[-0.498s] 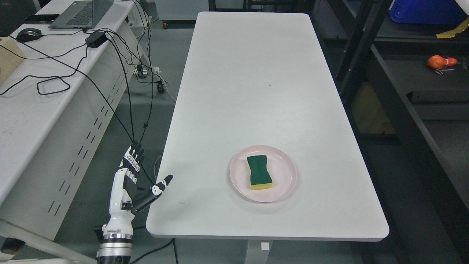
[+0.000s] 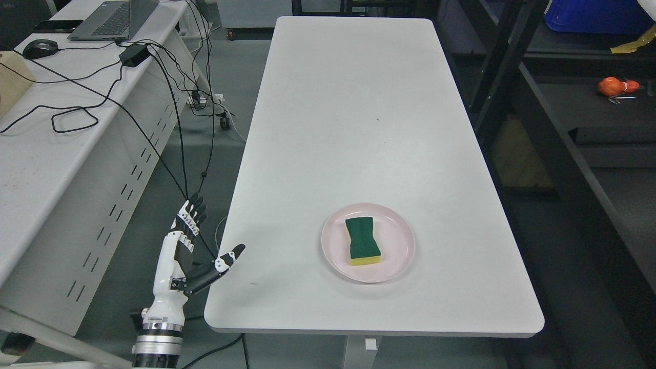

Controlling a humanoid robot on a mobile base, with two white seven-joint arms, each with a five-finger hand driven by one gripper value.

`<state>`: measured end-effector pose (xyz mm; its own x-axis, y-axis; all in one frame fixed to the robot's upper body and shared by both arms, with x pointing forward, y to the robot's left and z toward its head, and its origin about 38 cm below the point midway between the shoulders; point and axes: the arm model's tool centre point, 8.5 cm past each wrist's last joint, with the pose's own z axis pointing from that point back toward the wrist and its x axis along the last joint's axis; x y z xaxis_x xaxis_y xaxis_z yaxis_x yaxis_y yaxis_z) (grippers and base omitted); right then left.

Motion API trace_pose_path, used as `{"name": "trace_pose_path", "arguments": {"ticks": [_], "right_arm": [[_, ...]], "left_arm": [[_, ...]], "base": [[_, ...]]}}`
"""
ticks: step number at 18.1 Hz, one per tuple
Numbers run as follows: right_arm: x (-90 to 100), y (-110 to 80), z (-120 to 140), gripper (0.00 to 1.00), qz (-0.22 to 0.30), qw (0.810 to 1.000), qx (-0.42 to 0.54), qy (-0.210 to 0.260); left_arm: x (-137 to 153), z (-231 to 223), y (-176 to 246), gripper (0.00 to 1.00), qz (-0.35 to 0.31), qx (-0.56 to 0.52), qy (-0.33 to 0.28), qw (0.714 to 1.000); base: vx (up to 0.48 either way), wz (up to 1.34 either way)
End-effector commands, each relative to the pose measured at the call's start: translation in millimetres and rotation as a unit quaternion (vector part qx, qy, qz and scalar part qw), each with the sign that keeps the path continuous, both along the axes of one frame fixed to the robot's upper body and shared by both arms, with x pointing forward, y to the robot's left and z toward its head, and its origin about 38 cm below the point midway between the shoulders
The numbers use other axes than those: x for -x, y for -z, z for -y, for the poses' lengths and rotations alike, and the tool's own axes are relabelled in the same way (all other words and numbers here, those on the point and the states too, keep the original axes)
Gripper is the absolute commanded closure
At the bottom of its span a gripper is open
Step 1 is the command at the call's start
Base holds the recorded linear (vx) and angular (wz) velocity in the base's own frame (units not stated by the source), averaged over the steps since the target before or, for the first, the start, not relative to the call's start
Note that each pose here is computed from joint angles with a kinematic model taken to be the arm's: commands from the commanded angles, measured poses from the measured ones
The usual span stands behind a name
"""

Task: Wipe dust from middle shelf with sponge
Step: 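Raise the left hand from its low position beside the table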

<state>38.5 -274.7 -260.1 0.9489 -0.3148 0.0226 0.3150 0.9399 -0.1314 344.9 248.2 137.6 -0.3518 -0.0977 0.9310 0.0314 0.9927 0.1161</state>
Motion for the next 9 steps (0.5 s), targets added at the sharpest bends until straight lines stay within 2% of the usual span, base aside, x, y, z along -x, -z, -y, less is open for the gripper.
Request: {"name": "trace_pose_path", "arguments": {"ticks": [1,2,4,7,9], "right_arm": [[-5.8,-1.3,13,0.00,0.008,1.000,0.011,0.000],[-5.8,-1.3,13,0.00,0.008,1.000,0.011,0.000],[-5.8,-1.3,13,0.00,0.008,1.000,0.011,0.000],[-5.8,-1.3,13,0.00,0.008,1.000,0.011,0.000],[-5.8,-1.3,13,0.00,0.008,1.000,0.011,0.000]], "left_arm": [[-27,-52,-44,0.02,0.048,-0.192,0.030,0.980],[-38,-65,-55,0.02,0.062,-0.261,0.024,0.963],[-57,-86,-82,0.03,0.094,-0.406,0.014,0.909],[-78,-103,-118,0.03,0.122,-0.579,0.022,0.806],[-89,-101,-132,0.04,0.122,-0.682,0.046,0.720]], "base": [[0.000,0.00],[0.000,0.00],[0.000,0.00],[0.000,0.00],[0.000,0.00]]}}
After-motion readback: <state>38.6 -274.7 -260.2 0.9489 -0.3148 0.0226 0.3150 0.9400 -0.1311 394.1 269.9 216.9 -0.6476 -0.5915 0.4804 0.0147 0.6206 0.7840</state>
